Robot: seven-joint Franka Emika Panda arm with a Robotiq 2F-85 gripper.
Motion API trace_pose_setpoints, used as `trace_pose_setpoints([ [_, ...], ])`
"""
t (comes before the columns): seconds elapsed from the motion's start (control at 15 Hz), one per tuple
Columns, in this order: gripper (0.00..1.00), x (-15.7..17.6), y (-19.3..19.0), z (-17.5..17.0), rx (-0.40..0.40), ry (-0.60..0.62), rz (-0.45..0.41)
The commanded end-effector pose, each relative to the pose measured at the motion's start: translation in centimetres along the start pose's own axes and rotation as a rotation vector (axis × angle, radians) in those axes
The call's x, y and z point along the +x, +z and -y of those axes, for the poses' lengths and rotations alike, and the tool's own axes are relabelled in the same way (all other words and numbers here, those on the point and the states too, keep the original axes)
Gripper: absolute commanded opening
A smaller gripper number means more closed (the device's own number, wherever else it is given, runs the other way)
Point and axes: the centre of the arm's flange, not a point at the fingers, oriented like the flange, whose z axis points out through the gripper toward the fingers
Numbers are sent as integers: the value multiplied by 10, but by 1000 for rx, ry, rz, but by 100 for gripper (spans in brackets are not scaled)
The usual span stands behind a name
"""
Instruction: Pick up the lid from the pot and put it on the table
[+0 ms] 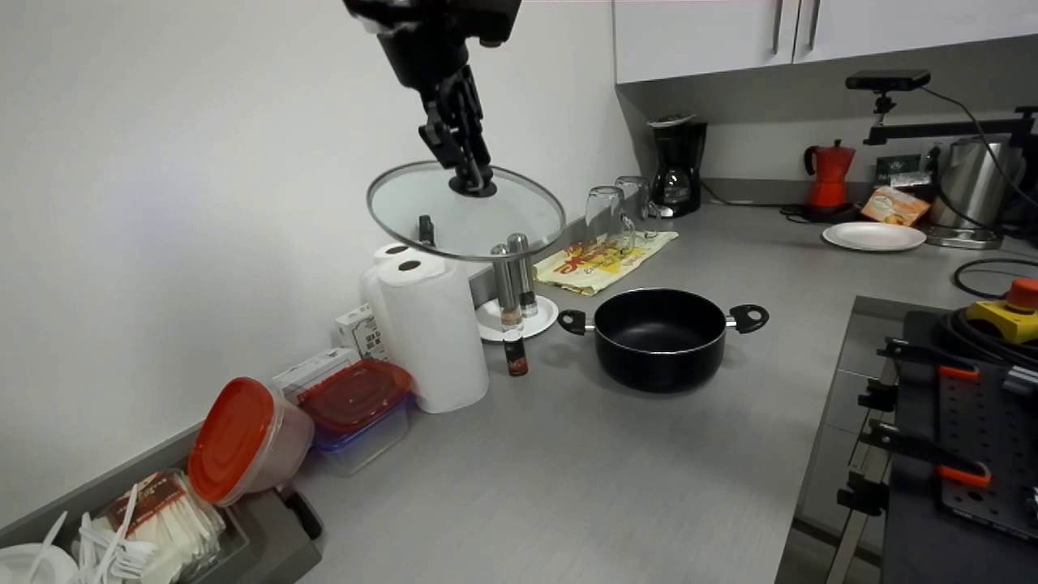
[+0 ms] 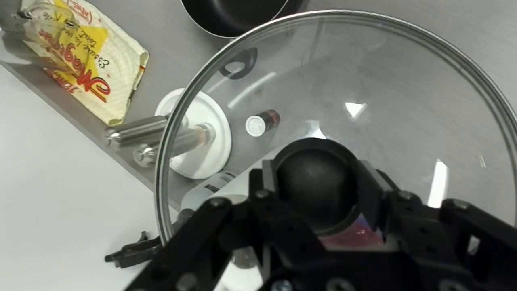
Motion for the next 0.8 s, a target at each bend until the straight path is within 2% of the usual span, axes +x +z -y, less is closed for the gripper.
trace_pose_setpoints([
  [0.0,24,37,34,29,2,-82,41],
  [0.47,24,52,154,102,33,-177,208],
  [0.73,24,46,220,163,14,-213,298],
])
